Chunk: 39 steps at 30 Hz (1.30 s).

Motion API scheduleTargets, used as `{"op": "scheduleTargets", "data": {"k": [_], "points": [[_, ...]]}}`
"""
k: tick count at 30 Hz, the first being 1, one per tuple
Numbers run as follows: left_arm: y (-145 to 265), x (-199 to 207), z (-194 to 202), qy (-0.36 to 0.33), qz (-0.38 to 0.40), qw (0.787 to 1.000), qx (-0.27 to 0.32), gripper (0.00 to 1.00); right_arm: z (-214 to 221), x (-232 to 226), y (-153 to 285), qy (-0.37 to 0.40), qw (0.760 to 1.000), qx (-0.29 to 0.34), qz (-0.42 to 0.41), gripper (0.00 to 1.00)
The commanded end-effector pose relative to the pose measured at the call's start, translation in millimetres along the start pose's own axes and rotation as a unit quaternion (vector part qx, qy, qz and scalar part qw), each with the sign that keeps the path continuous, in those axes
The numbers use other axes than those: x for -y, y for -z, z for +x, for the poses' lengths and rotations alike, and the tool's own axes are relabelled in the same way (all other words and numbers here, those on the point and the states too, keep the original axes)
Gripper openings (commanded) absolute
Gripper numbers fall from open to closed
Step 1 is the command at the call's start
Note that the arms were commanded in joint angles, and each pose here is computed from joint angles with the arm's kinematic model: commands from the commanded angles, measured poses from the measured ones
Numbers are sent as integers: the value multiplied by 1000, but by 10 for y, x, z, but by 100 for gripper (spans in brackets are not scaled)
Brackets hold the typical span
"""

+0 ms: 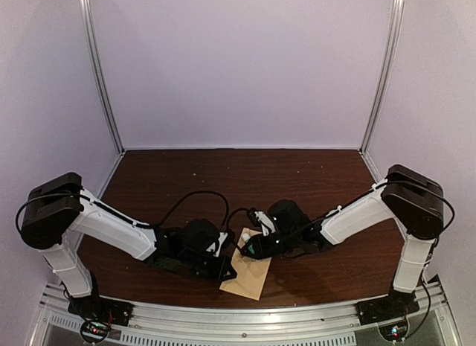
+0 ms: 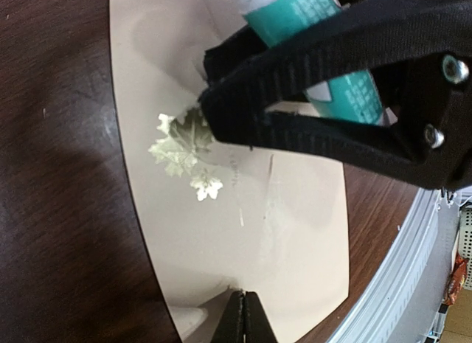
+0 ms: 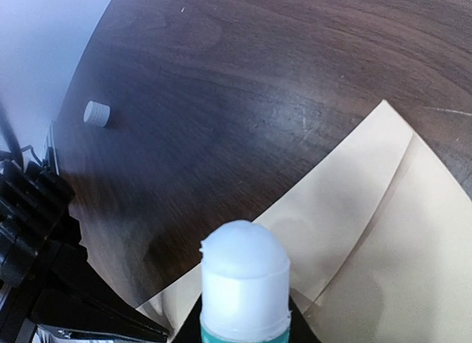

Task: Place the letter into the envelope and seal it
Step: Seal the envelope flap on the envelope.

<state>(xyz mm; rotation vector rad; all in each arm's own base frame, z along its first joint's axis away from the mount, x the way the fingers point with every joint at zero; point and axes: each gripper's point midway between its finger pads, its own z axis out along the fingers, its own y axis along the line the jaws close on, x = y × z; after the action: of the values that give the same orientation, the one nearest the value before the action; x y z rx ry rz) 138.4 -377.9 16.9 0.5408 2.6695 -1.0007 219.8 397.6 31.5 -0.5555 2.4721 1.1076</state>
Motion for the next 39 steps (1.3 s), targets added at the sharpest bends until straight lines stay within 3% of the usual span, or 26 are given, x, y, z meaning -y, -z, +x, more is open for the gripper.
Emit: {"op": "scheduleTargets", "data": {"k": [1, 11, 28, 39], "points": [[-3, -86, 44, -2, -19, 1000, -2, 0, 309, -53, -85, 3, 999, -48, -9, 0], [10, -83, 43, -2, -19, 1000, -2, 0, 549, -308, -131, 6, 997, -68, -32, 0], [42, -85, 45, -1, -21, 1000, -1, 0, 85, 215, -65, -11, 999, -18, 42, 0], [40, -82, 32, -2, -22, 1000, 0, 0, 247, 207, -8, -9, 999, -37, 35, 0]]}}
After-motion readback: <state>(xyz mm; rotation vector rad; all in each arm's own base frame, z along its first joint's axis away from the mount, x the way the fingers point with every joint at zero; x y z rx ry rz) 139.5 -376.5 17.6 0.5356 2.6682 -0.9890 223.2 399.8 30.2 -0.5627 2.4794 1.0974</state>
